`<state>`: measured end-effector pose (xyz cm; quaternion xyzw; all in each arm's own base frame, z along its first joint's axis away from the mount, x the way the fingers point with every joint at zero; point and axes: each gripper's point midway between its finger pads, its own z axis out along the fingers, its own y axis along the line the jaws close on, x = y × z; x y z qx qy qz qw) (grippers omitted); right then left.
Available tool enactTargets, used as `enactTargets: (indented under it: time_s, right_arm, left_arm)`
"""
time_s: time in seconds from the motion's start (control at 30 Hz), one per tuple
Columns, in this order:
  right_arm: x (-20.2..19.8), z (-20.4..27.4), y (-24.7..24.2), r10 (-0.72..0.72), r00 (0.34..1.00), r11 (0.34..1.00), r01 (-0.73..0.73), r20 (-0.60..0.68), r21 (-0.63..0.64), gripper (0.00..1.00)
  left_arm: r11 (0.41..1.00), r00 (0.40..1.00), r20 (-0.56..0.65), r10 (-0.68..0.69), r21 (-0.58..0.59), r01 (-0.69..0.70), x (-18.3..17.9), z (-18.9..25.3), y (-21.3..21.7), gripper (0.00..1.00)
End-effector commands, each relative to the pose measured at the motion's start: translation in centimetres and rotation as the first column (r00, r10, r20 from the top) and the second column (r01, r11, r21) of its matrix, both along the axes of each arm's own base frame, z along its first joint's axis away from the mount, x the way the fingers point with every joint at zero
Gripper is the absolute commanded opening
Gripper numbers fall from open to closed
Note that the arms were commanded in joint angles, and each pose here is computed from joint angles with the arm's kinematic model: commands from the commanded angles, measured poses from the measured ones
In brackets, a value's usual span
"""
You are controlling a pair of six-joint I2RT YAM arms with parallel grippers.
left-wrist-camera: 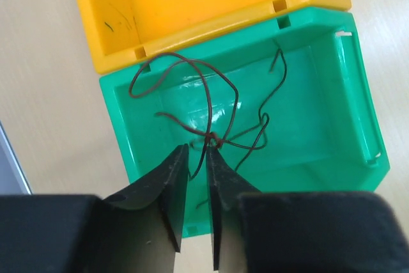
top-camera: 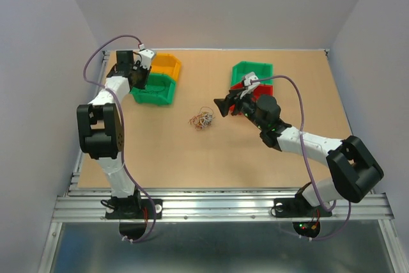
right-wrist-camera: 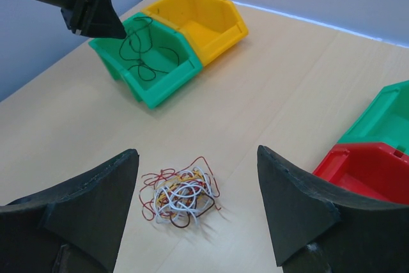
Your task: Untangle the cables
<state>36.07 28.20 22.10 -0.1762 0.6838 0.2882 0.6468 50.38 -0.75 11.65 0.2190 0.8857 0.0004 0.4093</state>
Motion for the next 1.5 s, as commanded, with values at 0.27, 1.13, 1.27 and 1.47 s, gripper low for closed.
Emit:
enactTargets:
  time_s: [0.27,1.13,1.27,1.47]
  right_arm:
    - [-0.2,-1.8,2.7,0.147,0.984,0.984,-0.156,-0.102,-0.086,0.82]
    - [0.7,-13.1,7.4,0.34,0.846,0.847,-0.465,-0.412,-0.256,0.34]
    - [-0.5,-11.7,7.0,0.38,0.839,0.829,-0.495,-0.39,-0.258,0.01]
    - [-4.0,-7.5,6.2,0.48,0.827,0.809,-0.546,-0.292,-0.218,0.01]
  left_arm:
    - [0.996,0.983,0.16,-0.087,0.033,0.083,-3.4,7.3,-0.6,0.51]
    - [0.838,0.853,0.185,-0.488,-0.176,0.517,-13.6,2.4,-19.0,0.75]
    - [0.809,0.83,0.168,-0.531,-0.188,0.556,-14.1,1.3,-19.7,0.75]
    - [0.765,0.789,0.208,-0.578,-0.2,0.613,-14.6,1.4,-20.6,0.76]
